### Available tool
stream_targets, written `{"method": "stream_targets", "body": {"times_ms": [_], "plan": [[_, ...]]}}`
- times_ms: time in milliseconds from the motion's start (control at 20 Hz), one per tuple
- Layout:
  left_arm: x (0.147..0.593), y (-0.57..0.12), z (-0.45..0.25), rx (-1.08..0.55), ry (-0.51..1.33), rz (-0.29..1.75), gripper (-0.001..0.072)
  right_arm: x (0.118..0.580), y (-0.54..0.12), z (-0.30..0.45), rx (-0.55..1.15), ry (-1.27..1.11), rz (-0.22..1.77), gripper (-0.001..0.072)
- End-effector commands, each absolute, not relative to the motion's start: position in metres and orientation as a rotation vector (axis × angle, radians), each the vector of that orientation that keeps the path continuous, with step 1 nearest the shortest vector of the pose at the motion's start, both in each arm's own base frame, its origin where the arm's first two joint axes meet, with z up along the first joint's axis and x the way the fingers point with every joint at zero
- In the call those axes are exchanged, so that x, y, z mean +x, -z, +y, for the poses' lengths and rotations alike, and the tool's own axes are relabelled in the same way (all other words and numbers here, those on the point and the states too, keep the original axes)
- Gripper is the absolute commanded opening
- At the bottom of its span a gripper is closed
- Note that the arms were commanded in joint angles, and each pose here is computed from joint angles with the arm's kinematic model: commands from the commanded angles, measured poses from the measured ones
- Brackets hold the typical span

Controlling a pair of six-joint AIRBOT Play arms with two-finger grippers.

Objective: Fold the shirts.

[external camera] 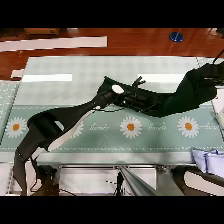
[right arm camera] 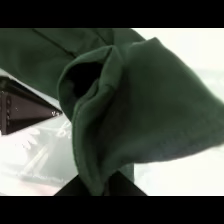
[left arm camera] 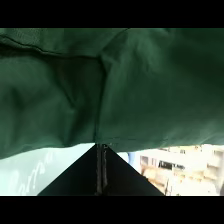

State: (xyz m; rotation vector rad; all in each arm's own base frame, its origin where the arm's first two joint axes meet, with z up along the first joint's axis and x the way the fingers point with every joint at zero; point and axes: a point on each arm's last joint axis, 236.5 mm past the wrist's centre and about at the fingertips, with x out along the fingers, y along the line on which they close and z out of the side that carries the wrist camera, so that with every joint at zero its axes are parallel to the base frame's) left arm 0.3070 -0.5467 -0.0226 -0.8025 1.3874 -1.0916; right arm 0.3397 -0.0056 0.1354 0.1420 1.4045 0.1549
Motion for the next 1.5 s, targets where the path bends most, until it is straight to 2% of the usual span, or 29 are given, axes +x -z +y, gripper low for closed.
{"method": "stream_targets", "body": {"times_ms": [0, 200, 400, 550, 700, 950, 1000, 1100, 1150, 1250, 1450], "plan": [[0.330, -0.002, -0.530, -0.751, 1.138, 1.287, 0.0032, 0.357, -0.139, -0.004, 0.158, -0.137, 1.324, 0.0028], [0.428, -0.081, -0.433, -0.706, 1.039, 1.024, 0.0033, 0.375, -0.118, 0.014, 0.169, -0.158, 1.335, 0.0028], [0.466, -0.166, -0.303, -0.584, 0.972, 0.837, 0.0033, 0.414, -0.104, 0.078, 0.131, -0.236, 1.249, 0.0028], [0.458, -0.217, -0.218, -0.522, 0.915, 0.762, 0.0034, 0.438, -0.081, 0.135, 0.140, -0.282, 1.213, 0.0028], [0.430, -0.255, -0.156, -0.486, 0.881, 0.725, 0.0035, 0.447, -0.042, 0.193, 0.141, -0.328, 1.235, 0.0029], [0.397, -0.287, -0.112, -0.422, 0.835, 0.668, 0.0035, 0.452, 0.011, 0.276, 0.180, -0.365, 1.229, 0.0031], [0.392, -0.290, -0.113, -0.410, 0.843, 0.667, 0.0035, 0.455, 0.014, 0.293, 0.201, -0.388, 1.201, 0.0066], [0.388, -0.288, -0.119, -0.400, 0.860, 0.678, 0.0035, 0.465, 0.001, 0.326, 0.285, -0.458, 1.112, 0.0317], [0.388, -0.285, -0.122, -0.394, 0.866, 0.685, 0.0035, 0.472, -0.009, 0.335, 0.326, -0.481, 1.066, 0.0414], [0.388, -0.273, -0.129, -0.398, 0.880, 0.715, 0.0035, 0.477, -0.028, 0.345, 0.390, -0.524, 1.034, 0.0434], [0.394, -0.242, -0.137, -0.446, 0.869, 0.761, 0.0035, 0.465, -0.048, 0.324, 0.313, -0.558, 1.071, 0.0434]]}}
